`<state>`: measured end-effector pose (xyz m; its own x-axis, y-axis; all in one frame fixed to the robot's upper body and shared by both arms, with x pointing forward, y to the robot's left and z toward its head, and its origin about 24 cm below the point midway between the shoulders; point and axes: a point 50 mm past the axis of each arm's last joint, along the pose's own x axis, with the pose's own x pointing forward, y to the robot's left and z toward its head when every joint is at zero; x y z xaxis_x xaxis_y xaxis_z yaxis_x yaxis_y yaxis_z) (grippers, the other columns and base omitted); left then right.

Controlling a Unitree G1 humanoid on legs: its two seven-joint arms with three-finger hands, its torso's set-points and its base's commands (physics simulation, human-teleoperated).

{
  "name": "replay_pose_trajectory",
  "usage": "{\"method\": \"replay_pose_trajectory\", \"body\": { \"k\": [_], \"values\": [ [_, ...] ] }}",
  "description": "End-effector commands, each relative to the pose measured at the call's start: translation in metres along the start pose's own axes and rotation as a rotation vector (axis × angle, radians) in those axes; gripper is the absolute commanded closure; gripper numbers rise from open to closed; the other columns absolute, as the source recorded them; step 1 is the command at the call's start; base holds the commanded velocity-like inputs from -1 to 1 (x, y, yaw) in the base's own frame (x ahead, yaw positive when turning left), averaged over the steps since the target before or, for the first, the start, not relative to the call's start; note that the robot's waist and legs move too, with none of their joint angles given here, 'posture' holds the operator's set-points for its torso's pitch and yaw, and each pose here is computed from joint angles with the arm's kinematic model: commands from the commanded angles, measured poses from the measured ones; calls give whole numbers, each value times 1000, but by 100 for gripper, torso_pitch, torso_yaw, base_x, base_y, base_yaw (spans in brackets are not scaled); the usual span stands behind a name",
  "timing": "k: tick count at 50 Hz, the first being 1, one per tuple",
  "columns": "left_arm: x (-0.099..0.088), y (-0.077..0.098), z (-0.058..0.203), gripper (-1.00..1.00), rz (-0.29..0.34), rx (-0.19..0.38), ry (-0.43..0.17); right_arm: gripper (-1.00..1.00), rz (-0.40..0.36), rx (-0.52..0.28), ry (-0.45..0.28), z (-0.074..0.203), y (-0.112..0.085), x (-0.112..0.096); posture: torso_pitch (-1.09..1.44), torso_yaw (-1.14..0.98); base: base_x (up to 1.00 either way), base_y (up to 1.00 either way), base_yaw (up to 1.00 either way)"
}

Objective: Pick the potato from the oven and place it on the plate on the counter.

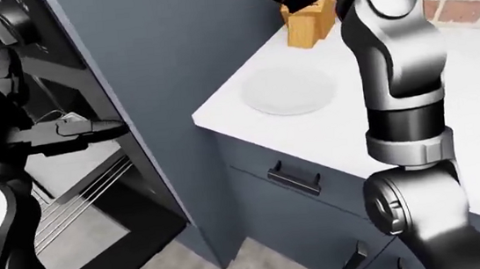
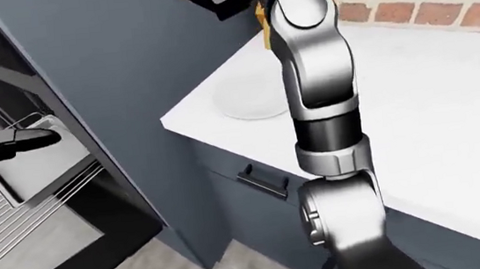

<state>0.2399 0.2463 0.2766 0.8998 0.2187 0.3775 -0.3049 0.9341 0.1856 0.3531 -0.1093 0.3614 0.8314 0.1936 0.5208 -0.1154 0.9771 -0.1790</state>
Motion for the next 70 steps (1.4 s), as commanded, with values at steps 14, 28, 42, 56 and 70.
{"method": "replay_pose_trajectory", "body": {
  "k": [14,28,42,56,70],
  "values": [
    [2,4,1,-100,18,5,-5,100,-20,-8,-13,7,0,2,0,0,2,0,0],
    [1,4,0,-100,20,3,-4,100,-23,3,-9,4,-1,1,0,0,8,0,0],
    [-1,7,1,-100,26,3,-2,100,-16,-14,1,4,0,0,0,0,29,0,0],
    [0,7,2,-100,26,5,-5,100,-38,-31,22,2,-2,2,0,0,10,0,0],
    [-1,7,1,-100,31,7,0,100,-89,-107,173,-22,-12,15,0,0,0,0,0]
  ]
}}
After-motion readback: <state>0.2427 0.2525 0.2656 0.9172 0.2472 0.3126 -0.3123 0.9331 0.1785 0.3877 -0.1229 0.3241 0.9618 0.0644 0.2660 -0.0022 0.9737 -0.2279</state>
